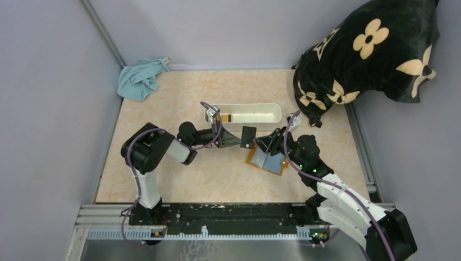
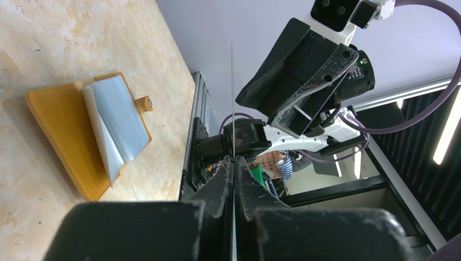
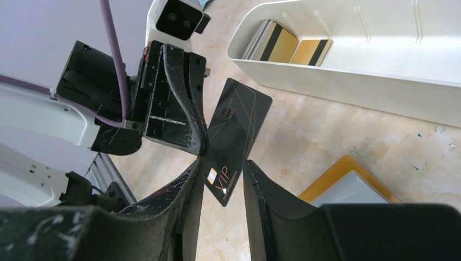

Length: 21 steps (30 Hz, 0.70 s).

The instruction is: Take the credit cards out of the card holder

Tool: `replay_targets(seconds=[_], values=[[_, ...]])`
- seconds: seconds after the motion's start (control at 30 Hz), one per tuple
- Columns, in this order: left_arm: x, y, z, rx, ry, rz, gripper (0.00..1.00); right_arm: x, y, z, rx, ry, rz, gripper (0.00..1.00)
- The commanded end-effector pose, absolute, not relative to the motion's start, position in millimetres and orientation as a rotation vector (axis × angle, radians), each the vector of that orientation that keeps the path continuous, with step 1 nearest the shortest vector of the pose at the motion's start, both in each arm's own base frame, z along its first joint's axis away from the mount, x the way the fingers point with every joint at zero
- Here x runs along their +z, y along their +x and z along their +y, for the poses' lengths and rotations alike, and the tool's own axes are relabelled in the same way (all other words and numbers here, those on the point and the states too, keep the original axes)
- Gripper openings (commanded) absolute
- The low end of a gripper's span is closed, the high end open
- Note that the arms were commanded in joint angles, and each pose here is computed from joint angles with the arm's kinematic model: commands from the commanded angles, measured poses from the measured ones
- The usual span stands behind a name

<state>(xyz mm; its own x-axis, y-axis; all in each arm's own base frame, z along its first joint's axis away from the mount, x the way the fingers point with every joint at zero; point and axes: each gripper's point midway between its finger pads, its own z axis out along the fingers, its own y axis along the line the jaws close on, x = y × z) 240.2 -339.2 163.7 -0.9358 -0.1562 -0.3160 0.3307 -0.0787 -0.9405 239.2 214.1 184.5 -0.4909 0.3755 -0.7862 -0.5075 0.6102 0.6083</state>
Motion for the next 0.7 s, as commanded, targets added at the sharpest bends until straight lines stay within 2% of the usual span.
replay_targets(seconds=[0.0, 0.67], values=[[217, 229, -335, -2.078, 0.395, 1.528, 0.0, 208, 244, 218, 1.106, -0.117, 1.701, 0.33], [227, 230, -344, -2.093, 0.394, 1.488, 0.0, 210, 247, 203, 1.01, -0.077, 1.704, 0.32]])
